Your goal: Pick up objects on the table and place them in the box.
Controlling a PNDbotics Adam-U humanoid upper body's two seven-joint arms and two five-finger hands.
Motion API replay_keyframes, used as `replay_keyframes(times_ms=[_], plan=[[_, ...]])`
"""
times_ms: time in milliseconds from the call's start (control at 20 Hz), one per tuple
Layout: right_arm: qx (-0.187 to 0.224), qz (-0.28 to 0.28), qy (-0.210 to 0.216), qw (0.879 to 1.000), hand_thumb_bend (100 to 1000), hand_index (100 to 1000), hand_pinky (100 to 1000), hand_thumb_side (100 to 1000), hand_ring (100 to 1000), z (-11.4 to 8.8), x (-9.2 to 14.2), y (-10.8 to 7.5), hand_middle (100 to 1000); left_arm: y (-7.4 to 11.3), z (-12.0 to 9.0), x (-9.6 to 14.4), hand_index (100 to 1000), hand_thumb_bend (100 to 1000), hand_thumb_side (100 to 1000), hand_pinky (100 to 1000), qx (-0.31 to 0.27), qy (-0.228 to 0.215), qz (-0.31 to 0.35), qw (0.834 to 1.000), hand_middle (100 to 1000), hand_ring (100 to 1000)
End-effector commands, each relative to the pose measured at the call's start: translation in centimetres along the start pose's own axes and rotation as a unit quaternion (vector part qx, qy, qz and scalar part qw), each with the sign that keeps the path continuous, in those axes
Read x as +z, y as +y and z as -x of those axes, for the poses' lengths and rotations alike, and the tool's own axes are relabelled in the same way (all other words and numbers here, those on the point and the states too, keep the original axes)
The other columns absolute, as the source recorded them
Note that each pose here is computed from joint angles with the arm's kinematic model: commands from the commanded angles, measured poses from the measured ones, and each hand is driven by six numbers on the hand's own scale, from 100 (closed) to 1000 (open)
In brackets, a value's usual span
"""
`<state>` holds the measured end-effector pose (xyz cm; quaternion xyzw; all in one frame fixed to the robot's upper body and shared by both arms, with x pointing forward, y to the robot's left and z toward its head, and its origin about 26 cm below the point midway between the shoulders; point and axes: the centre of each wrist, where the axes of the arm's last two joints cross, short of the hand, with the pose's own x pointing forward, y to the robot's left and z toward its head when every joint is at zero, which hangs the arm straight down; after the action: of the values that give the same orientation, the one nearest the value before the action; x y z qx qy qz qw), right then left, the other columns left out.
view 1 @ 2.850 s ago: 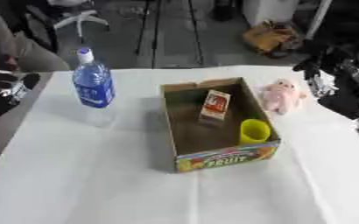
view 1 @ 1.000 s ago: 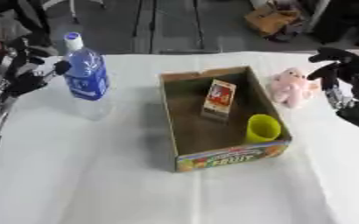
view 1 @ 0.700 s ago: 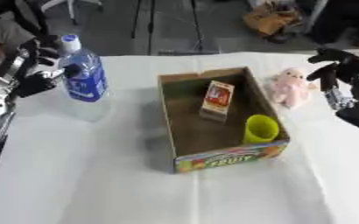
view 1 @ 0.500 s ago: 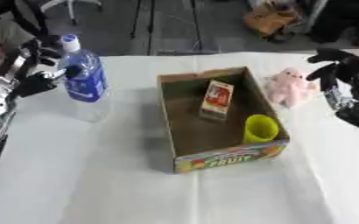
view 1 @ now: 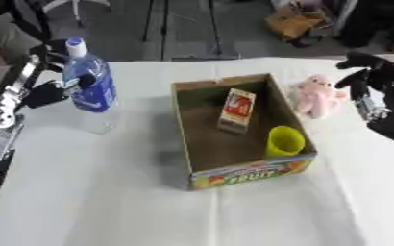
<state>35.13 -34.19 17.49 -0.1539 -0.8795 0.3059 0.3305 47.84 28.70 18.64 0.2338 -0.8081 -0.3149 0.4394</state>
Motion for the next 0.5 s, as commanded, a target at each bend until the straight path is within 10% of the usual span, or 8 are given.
replay_keyframes(times_ms=[50, 500], plan=[[0.018, -0.003, -0.017, 1.0, 100, 928, 719, 536, 646, -0.7, -0.7, -1.2, 780, 0.6, -0.8, -0.7, 907, 1000, 628, 740, -0.016, -0.016, -0.006, 1.0, 764, 756], [0.017, -0.003, -0.017, 1.0, 100, 928, 718, 538, 645, -0.7, -0.7, -1.1, 781, -0.5, -0.6, -0.5, 901, 951, 599, 729, -0.038, -0.006, 0.034, 0.999, 731, 711]])
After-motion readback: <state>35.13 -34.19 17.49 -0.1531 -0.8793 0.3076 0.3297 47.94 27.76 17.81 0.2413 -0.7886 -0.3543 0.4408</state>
